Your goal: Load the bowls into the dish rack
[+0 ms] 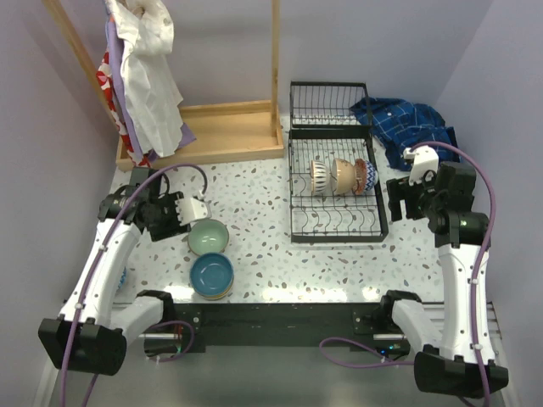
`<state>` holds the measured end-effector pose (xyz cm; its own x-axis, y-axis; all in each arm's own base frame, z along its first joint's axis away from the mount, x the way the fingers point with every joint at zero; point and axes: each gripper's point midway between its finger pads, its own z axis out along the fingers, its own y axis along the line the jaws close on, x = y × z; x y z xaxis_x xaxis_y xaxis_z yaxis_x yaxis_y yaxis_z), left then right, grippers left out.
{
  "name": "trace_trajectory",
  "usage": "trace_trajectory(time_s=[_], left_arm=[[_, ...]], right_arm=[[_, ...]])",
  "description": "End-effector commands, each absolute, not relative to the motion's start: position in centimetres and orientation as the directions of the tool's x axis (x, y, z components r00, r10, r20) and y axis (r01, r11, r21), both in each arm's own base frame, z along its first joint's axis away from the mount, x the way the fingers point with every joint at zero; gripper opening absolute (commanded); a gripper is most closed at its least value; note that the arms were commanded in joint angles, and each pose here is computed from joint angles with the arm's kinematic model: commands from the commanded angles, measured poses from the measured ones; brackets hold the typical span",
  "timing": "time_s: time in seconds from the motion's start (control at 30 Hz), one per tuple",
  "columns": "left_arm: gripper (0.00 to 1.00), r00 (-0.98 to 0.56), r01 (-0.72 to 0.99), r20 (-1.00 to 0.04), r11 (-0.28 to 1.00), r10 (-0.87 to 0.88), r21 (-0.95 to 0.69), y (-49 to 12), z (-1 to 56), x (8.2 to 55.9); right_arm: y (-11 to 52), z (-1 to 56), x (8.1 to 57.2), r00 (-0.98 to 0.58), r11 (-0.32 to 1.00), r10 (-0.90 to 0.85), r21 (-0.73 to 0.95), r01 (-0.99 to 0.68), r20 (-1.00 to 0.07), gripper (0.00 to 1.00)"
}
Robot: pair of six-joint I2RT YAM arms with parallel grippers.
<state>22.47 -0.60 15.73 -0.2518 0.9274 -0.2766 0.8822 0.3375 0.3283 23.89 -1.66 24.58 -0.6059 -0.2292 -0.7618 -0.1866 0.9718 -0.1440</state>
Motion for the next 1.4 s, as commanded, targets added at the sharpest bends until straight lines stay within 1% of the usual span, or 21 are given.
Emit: trace_trajectory(time_s=[0.0,0.03,0.07,0.17,0.2,0.27,0.3,0.43,0.63,0.87,1.07,1.17,1.2,1.37], left_arm=[[0.6,0.203,0.893,-0.276,-0.062,0.94,0.446,-3.4,16.7,22.4],[0.6,0.275,0.878,-0.256,-0.133,0.927,0.459,-3.7,16.7,22.5],[0.6,0.3,0.875,-0.26,-0.157,0.918,0.457,-4.0,16.6,22.5],[0.57,0.365,0.894,-0.298,-0.243,0.882,0.376,-4.9,15.5,22.1],[0.56,0.426,0.876,-0.297,-0.308,0.854,0.372,-5.3,15.3,21.8],[0.56,0.466,0.866,-0.316,-0.354,0.826,0.352,-5.8,14.7,21.2],[0.56,0.524,0.836,-0.305,-0.412,0.795,0.362,-6.0,14.5,21.1],[0.57,0.582,0.811,-0.308,-0.505,0.753,0.297,-5.8,12.2,19.8],[0.57,0.583,0.811,-0.374,-0.544,0.721,0.216,-6.2,10.4,18.8],[0.55,0.599,0.795,-0.395,-0.575,0.696,0.194,-6.4,8.4,18.7],[0.54,0.618,0.783,-0.401,-0.574,0.677,0.239,-7.1,7.2,19.8],[0.5,0.621,0.781,-0.392,-0.58,0.679,0.232,-6.9,6.5,20.0],[0.47,0.626,0.777,-0.384,-0.581,0.679,0.24,-6.9,6.3,20.3],[0.43,0.656,0.754,-0.374,-0.592,0.656,0.285,-7.3,5.7,20.9]], right_arm=[[-1.1,26.0,25.0,-0.584,0.972,-0.217,-0.12,-0.202,-0.782,0.81],[-1.1,25.9,25.1,-0.588,0.973,-0.214,-0.118,-0.198,-0.78,0.81],[-1.2,25.8,25.2,-0.591,0.975,-0.21,-0.118,-0.191,-0.779,0.81],[-1.5,25.9,25.3,-0.607,0.977,-0.203,-0.12,-0.175,-0.768,0.81],[-1.7,25.8,25.4,-0.614,0.978,-0.202,-0.123,-0.168,-0.763,0.81],[-1.9,26.1,25.4,-0.618,0.979,-0.201,-0.127,-0.162,-0.76,0.81],[-1.9,26.0,25.4,-0.626,0.979,-0.2,-0.125,-0.162,-0.754,0.81],[-2.3,26.3,25.5,-0.643,0.982,-0.186,-0.128,-0.137,-0.743,0.81],[-3.0,26.5,25.5,-0.659,0.982,-0.186,-0.149,-0.112,-0.729,0.81],[-3.7,26.2,25.7,-0.683,0.981,-0.188,-0.168,-0.096,-0.706,0.81],[-3.8,26.1,25.8,-0.694,0.981,-0.185,-0.169,-0.092,-0.696,0.81],[-3.9,25.9,25.9,-0.699,0.981,-0.185,-0.171,-0.09,-0.691,0.81],[-4.0,25.9,25.9,-0.698,0.981,-0.185,-0.173,-0.089,-0.692,0.81],[-3.9,25.3,26.1,-0.705,0.982,-0.181,-0.164,-0.092,-0.686,0.81]])
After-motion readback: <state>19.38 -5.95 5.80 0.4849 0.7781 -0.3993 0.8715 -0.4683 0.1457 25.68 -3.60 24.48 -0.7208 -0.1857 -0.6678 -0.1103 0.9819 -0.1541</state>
